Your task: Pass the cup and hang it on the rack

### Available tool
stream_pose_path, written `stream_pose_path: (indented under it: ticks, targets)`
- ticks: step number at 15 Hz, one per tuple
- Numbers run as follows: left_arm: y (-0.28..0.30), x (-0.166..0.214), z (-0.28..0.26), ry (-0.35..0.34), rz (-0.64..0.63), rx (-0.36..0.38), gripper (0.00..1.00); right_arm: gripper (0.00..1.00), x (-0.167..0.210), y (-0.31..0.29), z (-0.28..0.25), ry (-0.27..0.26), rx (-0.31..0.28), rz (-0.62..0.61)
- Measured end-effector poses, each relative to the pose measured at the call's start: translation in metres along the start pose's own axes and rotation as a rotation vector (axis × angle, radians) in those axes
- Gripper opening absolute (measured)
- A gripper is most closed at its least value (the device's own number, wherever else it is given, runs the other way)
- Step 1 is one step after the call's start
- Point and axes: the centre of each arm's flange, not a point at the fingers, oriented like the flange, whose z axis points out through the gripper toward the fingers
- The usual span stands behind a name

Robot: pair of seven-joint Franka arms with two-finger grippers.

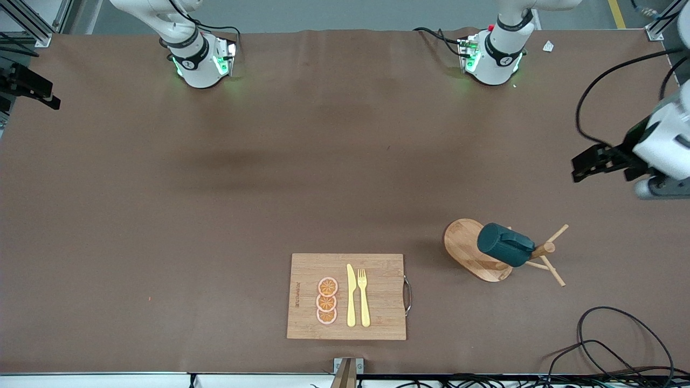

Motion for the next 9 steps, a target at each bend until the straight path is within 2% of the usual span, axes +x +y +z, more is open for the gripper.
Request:
stream_pose_path:
  ticks: [5, 9]
  targets:
    - [-0.008, -0.048, -0.009, -0.018, 0.003, -0.009, 1.0, 1.0, 0.0, 0.0, 0.0, 0.0, 0.0, 0.0]
    - [-0.003, -0.079, -0.006, 0.001, 0.009, -0.002, 1.0, 1.0, 0.0, 0.0, 0.0, 0.0, 0.0, 0.0]
